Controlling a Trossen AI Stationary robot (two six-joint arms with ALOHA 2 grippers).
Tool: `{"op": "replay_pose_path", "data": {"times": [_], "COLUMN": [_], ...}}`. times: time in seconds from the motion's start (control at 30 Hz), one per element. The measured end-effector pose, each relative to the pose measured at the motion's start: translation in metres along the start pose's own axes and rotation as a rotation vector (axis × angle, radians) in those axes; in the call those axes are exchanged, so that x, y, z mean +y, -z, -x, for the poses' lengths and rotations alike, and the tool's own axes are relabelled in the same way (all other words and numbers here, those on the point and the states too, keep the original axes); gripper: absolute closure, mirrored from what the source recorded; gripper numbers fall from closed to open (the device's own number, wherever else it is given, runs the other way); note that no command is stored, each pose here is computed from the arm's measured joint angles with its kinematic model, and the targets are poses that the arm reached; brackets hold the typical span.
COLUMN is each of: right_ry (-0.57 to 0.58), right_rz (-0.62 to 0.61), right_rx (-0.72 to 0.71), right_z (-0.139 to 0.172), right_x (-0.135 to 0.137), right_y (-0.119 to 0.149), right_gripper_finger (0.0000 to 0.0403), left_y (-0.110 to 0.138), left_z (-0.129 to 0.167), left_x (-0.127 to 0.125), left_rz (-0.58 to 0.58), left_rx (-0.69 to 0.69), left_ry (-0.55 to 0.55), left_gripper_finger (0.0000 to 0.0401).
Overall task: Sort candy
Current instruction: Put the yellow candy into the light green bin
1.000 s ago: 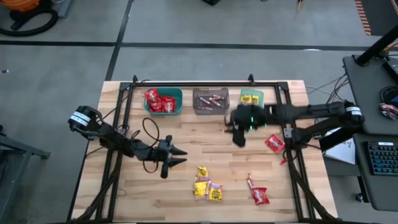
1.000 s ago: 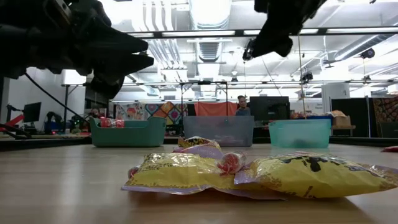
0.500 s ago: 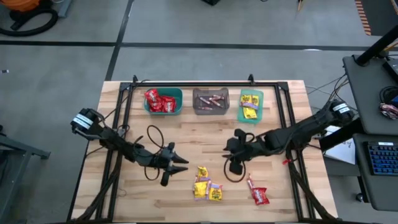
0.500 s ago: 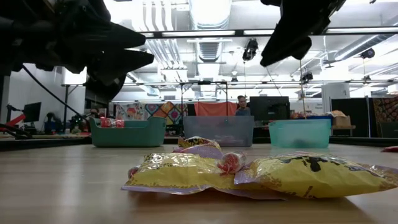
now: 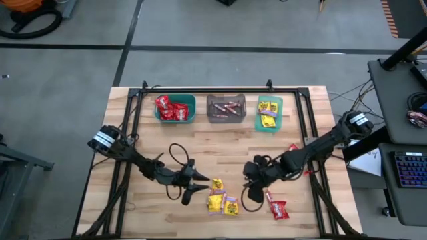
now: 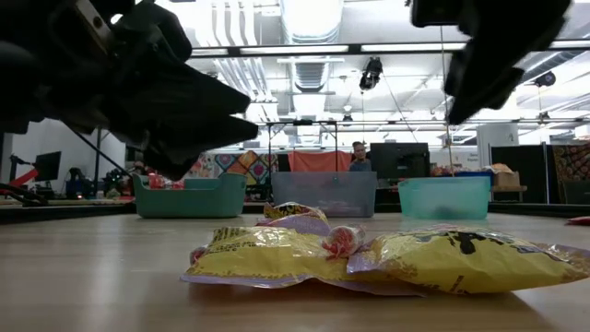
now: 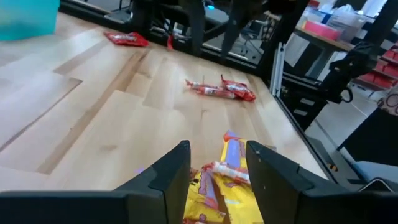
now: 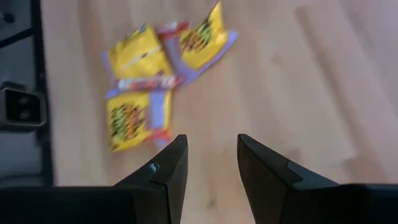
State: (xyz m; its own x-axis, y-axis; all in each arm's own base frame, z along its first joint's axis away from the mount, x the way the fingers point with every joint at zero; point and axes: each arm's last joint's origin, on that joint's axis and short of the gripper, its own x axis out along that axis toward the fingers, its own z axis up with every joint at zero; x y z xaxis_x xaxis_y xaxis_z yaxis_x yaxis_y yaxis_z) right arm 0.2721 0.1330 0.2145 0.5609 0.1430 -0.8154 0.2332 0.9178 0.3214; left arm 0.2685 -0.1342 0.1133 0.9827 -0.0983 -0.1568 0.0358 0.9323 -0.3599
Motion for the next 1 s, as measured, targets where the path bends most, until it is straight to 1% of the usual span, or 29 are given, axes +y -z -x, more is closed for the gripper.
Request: {"op": "replay_pose_path", "data": {"times": [0.13, 0.23, 0.37, 0.47, 0.7, 0.9, 1.0], "right_ry": [0.002, 0.024, 0.016, 0.021, 0.061, 0.064, 0.064], "right_rz": [-0.069, -0.095, -0.080, -0.070, -0.021, -0.013, -0.008], "right_rx": [0.042, 0.093, 0.105, 0.100, 0.050, 0.046, 0.042], "right_z": [0.006, 0.008, 0.009, 0.009, 0.009, 0.009, 0.009], "right_x": [0.008, 0.011, 0.016, 0.016, 0.015, 0.015, 0.015], "right_y": [0.008, 0.016, 0.021, 0.022, 0.021, 0.021, 0.021], "right_gripper_finger": [0.0273, 0.0273, 0.0273, 0.0273, 0.0273, 0.0273, 0.0273], "left_y": [0.003, 0.008, 0.013, 0.020, 0.035, 0.041, 0.045], "left_z": [-0.004, -0.006, -0.012, -0.019, -0.034, -0.034, -0.034], "left_x": [0.001, 0.003, 0.004, 0.005, 0.010, 0.013, 0.015], "left_rz": [0.003, -0.001, -0.007, -0.018, -0.024, -0.006, -0.003], "left_rx": [-0.005, -0.005, -0.010, -0.002, 0.001, 0.013, 0.024], "left_ry": [-0.030, -0.066, -0.106, -0.127, -0.198, -0.210, -0.218], "left_gripper_finger": [0.0238, 0.0215, 0.0189, 0.0178, 0.0175, 0.0176, 0.0183]}}
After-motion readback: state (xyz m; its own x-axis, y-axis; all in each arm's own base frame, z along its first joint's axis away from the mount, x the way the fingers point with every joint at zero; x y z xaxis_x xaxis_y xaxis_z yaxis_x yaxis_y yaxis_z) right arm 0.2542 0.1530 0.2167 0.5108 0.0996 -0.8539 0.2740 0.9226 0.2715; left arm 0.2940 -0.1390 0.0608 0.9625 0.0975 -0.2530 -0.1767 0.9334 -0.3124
